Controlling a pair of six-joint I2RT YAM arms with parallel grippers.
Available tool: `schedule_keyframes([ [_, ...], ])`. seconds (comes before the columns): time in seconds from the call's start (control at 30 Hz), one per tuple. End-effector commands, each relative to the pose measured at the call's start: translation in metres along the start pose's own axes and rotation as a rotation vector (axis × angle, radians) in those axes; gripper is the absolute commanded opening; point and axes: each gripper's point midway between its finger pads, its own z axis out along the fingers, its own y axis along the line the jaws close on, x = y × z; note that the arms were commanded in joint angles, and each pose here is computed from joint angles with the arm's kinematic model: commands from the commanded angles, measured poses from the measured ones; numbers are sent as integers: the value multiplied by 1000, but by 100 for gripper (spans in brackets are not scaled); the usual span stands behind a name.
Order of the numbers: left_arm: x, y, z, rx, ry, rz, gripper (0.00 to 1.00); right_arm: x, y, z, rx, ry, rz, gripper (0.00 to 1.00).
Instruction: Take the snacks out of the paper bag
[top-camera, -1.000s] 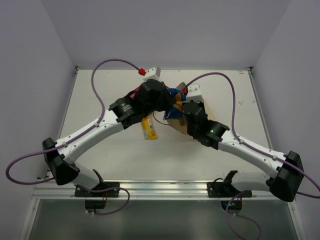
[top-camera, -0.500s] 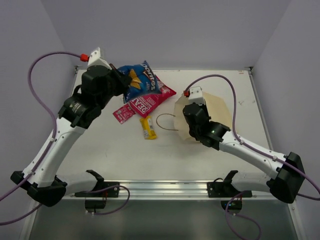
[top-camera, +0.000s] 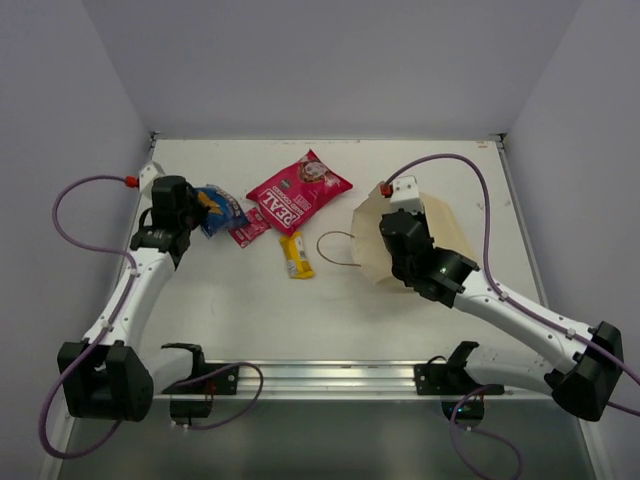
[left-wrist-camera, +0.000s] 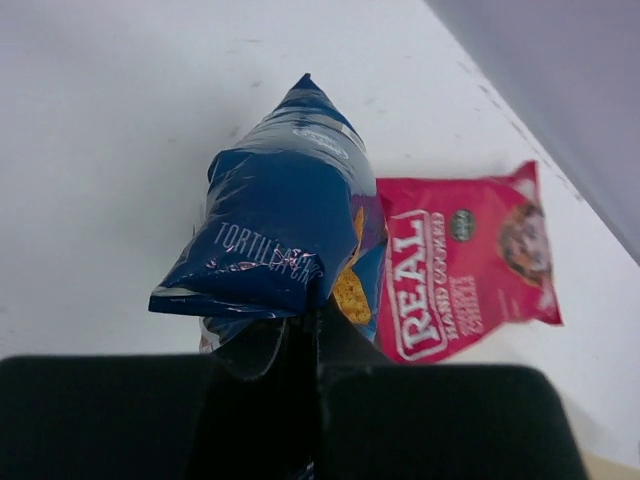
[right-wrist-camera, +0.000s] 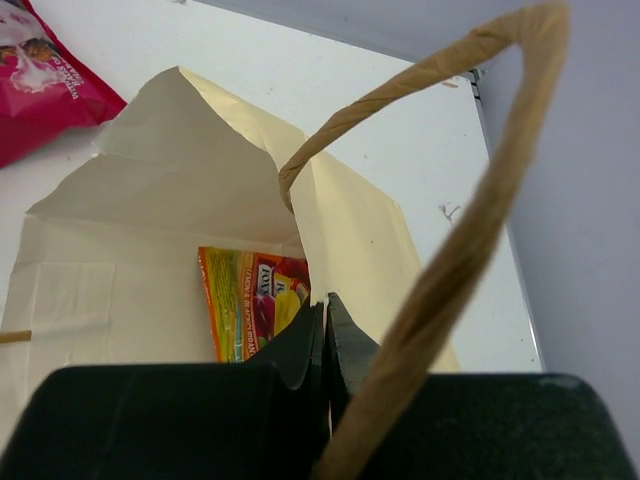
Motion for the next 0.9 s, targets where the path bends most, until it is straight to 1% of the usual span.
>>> schedule_keyframes([
  [0.0,-34,1,11,94,-153,-155,0,-7,-5,-5,-19,-30,46,0],
  [0.07,-29,30,20,46,-176,-182,0,-8,-7,-7,-26,-37,53,0],
  [0.1,-30,32,22,57,-189,-195,0,-7,-5,-7,-36,-37,51,0],
  [0.13,-17,45,25,36,-170,-202,3,-9,-6,-9,-43,-41,56,0],
  [0.17,-11,53,27,22,-158,-215,14,-10,-5,-9,-49,-44,60,0],
  [0.2,4,63,29,4,-130,-218,21,-10,-4,-9,-56,-46,59,0],
  [0.23,11,68,26,-10,-112,-234,36,-11,-2,-10,-73,-52,59,0],
  [0.33,27,73,12,-9,-55,-240,63,-12,1,-10,-95,-63,55,0],
  [0.37,27,70,8,10,-47,-215,80,-13,1,-10,-98,-70,61,0],
  [0.4,18,55,0,57,-43,-197,86,-14,2,-10,-104,-75,64,0],
  [0.43,19,54,-7,57,-11,-147,93,-15,2,-10,-107,-84,38,0],
  [0.47,14,46,-12,75,3,-119,95,-17,3,-10,-110,-94,42,0],
  [0.5,-3,24,-24,136,3,-95,97,-18,3,-9,-109,-98,35,0],
  [0.53,4,21,-30,141,60,-56,99,-20,4,-9,-111,-104,36,0],
  [0.57,-1,9,-37,178,75,-41,99,-22,5,-7,-110,-112,40,0],
  [0.6,-10,-13,-50,249,83,-31,99,-21,8,-5,-111,-108,26,0],
  [0.67,0,-45,-71,347,133,-7,99,-25,12,-3,-114,-114,27,0],
  [0.7,-3,-64,-84,391,124,-1,99,-24,17,-1,-118,-106,13,0],
  [0.73,17,-88,-99,460,179,18,99,-24,19,0,-120,-105,8,0],
  [0.8,30,-116,-117,530,226,23,99,-27,20,2,-118,-106,5,0],
  [0.83,56,-133,-129,572,303,42,98,-27,21,3,-118,-104,0,0],
  [0.87,66,-143,-137,596,330,52,98,-29,21,3,-118,-111,4,0],
])
